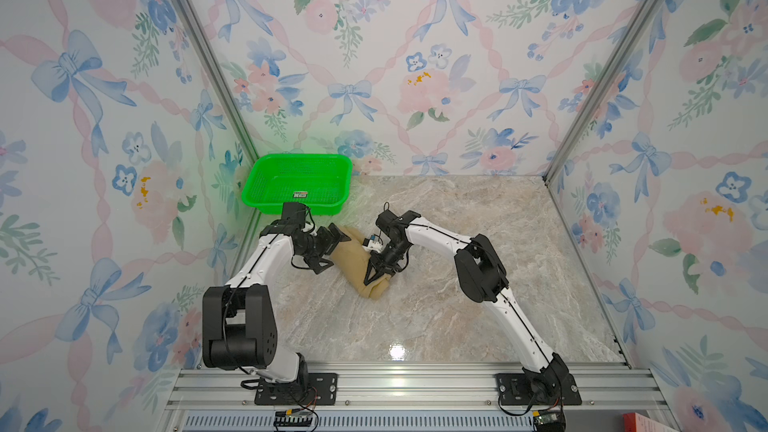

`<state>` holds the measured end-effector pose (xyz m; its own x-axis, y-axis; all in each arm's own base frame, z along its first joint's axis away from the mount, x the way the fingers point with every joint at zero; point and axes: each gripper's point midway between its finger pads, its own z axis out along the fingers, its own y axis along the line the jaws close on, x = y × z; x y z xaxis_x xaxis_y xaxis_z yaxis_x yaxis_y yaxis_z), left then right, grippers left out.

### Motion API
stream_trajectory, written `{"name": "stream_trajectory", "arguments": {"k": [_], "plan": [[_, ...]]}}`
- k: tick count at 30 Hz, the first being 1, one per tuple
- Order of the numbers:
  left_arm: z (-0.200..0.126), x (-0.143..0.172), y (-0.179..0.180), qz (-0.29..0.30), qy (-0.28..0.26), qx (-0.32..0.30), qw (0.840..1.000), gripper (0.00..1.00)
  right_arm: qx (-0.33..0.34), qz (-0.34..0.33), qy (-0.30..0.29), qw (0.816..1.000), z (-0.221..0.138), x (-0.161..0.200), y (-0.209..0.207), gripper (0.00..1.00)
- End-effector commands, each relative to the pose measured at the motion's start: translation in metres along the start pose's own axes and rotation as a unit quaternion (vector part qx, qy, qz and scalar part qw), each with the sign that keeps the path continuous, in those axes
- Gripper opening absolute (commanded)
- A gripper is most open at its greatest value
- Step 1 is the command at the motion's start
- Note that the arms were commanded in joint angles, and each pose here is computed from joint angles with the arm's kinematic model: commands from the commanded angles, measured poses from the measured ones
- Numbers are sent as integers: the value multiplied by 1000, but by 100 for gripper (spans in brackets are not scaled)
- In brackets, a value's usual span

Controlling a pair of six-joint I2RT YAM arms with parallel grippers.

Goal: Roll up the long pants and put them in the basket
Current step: Roll the long pant at the center of the board.

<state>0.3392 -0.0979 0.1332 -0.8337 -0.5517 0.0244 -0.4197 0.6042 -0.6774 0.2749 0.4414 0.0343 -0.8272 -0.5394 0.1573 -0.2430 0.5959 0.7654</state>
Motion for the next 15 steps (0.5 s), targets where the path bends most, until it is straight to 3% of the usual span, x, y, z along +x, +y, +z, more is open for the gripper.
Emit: {"name": "stream_trajectory", "arguments": {"k": [1, 2, 3, 4, 5, 6, 7, 8, 11, 12, 13, 14, 15], "plan": [[-5, 10, -6, -3, 25, 1, 1000, 0, 87, 59, 12, 994, 33, -2, -80, 13], [-5, 9, -10, 7, 26, 6, 1000, 0, 87, 59, 12, 994, 33, -2, -81, 13], [-6, 10, -5, 0, 27, -10, 1000, 22, 86, 59, 10, 994, 32, -3, -81, 13], [-7, 10, 2, -14, 25, -29, 999, 68, 86, 59, 10, 994, 32, -3, -81, 12], [-7, 10, 1, -13, 26, -26, 999, 99, 87, 58, 10, 994, 32, -3, -81, 12], [-9, 11, 0, -6, 23, -23, 999, 99, 86, 58, 10, 994, 32, -2, -81, 11], [-10, 12, -7, 7, 20, -2, 1000, 64, 87, 57, 10, 995, 32, -2, -81, 8], [-13, 14, -15, 11, 28, 27, 999, 0, 87, 57, 10, 995, 32, -2, -80, 0], [-22, 14, -19, 12, 18, 31, 999, 0, 86, 56, 7, 995, 32, -3, -80, 0], [-25, 14, -18, 10, 15, 20, 1000, 5, 87, 58, 6, 994, 31, -4, -81, 0], [-27, 13, -12, 0, 11, 0, 1000, 45, 87, 59, 5, 994, 31, -4, -81, 0], [-29, 13, -9, -4, 11, -13, 1000, 73, 86, 58, 4, 995, 31, -5, -81, 0], [-30, 14, -7, -5, 11, -21, 1000, 92, 86, 59, 4, 994, 32, -5, -82, 0]]}}
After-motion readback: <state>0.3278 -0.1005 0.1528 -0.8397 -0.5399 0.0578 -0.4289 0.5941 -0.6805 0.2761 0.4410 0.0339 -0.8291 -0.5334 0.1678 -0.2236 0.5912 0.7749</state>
